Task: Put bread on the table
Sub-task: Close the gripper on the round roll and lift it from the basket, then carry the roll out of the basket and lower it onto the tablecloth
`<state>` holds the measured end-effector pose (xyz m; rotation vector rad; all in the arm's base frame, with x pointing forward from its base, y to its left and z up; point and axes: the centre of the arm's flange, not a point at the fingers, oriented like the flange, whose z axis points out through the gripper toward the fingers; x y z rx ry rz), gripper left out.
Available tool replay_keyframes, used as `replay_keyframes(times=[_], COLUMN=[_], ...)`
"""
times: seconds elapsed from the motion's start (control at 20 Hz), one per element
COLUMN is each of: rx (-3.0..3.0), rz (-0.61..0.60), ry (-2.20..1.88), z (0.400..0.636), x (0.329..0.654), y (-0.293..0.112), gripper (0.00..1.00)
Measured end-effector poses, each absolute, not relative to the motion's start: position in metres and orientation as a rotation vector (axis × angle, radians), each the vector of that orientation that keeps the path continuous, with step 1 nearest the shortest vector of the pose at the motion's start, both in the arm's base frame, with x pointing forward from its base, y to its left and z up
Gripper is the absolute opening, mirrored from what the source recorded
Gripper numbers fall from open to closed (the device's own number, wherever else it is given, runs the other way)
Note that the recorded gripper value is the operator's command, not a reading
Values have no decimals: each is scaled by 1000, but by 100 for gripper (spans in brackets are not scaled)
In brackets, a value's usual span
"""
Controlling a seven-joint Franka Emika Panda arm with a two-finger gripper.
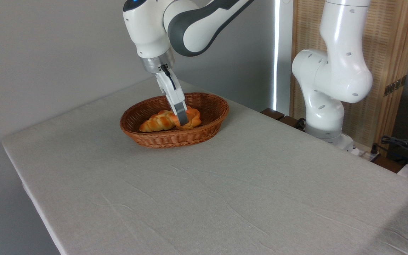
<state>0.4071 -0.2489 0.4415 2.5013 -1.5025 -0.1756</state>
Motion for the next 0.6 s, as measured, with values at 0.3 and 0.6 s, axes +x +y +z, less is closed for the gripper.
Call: replay_keyframes(times=[0.3, 0.6], rx=[2508, 2490], rz=[-176, -184], ry=[-1484, -1470], z=[444, 505], x=[409, 418], y=[-242, -231], gripper=[39, 40])
